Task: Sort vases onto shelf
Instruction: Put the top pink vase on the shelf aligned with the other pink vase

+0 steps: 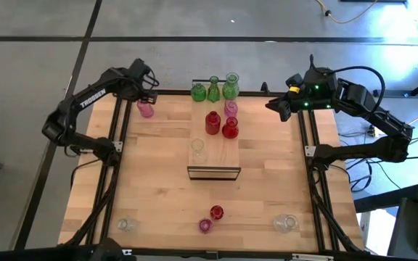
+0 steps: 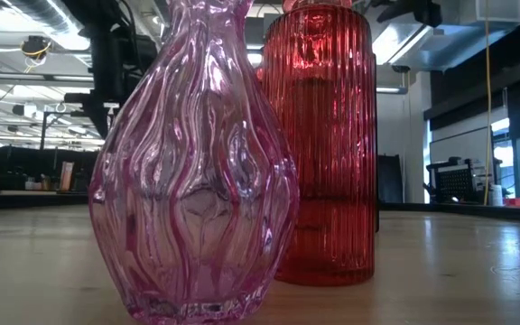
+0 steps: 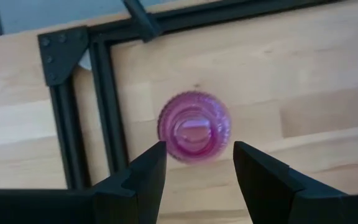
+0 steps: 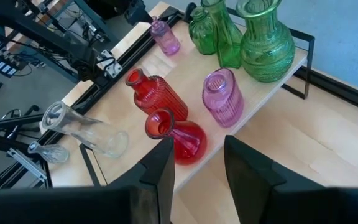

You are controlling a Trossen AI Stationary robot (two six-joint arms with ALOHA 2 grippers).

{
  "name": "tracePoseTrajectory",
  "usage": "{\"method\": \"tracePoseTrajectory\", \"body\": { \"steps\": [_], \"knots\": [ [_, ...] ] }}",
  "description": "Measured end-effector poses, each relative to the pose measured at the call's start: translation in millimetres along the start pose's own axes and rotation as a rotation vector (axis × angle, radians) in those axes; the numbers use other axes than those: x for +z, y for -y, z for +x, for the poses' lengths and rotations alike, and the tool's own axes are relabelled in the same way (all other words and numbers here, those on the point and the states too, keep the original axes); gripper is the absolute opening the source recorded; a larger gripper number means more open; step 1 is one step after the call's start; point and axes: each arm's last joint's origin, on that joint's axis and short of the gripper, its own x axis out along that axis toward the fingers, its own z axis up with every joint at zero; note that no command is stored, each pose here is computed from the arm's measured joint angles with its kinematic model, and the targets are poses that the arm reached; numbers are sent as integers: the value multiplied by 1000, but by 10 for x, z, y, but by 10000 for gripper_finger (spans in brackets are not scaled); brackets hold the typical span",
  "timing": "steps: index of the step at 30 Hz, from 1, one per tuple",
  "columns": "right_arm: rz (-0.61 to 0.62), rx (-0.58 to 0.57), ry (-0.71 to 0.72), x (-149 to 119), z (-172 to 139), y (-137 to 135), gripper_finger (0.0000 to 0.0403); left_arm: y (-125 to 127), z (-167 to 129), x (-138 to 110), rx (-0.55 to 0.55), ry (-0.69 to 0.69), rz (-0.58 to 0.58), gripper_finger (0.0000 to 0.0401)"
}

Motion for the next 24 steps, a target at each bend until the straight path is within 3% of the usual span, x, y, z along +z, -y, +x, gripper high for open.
{"method": "tracePoseTrajectory", "body": {
  "steps": [10,24],
  "knots": [
    [-9,-29,18,7,3,7,122,-20,74,110,-39,35,2,181],
    [-7,-28,17,7,3,7,122,5,314,116,19,-94,32,181]
  ]
}}
